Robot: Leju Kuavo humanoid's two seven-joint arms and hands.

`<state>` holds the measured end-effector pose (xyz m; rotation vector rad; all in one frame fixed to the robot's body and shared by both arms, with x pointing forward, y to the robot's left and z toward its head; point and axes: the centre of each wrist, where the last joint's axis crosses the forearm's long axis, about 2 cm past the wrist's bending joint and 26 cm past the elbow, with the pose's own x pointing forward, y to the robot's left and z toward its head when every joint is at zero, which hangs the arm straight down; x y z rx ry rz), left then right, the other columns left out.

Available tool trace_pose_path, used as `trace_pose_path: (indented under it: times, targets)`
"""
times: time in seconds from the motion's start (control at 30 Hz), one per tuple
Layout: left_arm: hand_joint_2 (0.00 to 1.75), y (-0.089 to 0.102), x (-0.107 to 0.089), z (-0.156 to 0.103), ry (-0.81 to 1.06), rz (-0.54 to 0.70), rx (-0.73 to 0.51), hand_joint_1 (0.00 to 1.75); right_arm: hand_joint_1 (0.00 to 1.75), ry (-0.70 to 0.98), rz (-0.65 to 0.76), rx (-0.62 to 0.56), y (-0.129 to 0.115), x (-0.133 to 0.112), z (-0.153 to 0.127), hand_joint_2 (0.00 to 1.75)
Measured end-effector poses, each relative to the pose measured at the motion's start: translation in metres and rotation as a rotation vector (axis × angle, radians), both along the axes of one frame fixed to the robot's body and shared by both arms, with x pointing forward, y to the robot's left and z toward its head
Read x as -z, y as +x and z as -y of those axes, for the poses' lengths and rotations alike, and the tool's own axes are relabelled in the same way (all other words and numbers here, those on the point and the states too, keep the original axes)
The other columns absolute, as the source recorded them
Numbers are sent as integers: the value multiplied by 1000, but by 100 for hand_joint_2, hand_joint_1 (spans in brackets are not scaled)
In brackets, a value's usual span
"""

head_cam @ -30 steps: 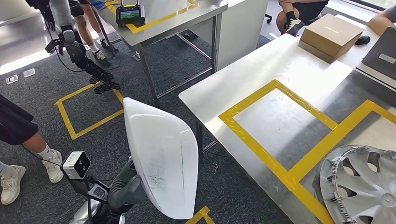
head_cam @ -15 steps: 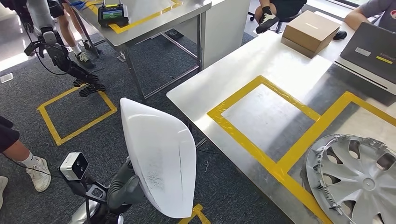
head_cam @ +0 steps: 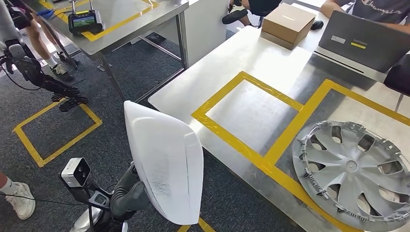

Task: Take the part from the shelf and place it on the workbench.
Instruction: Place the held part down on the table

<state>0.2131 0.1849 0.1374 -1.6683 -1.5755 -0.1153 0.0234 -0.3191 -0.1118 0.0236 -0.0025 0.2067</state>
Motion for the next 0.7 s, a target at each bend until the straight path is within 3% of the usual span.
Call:
trace_pose_path:
  times: [0.7]
  targets:
    - [175,0,-1,0,-3,3,-2,175,0,14,-23,-1,-7,1,-3,0]
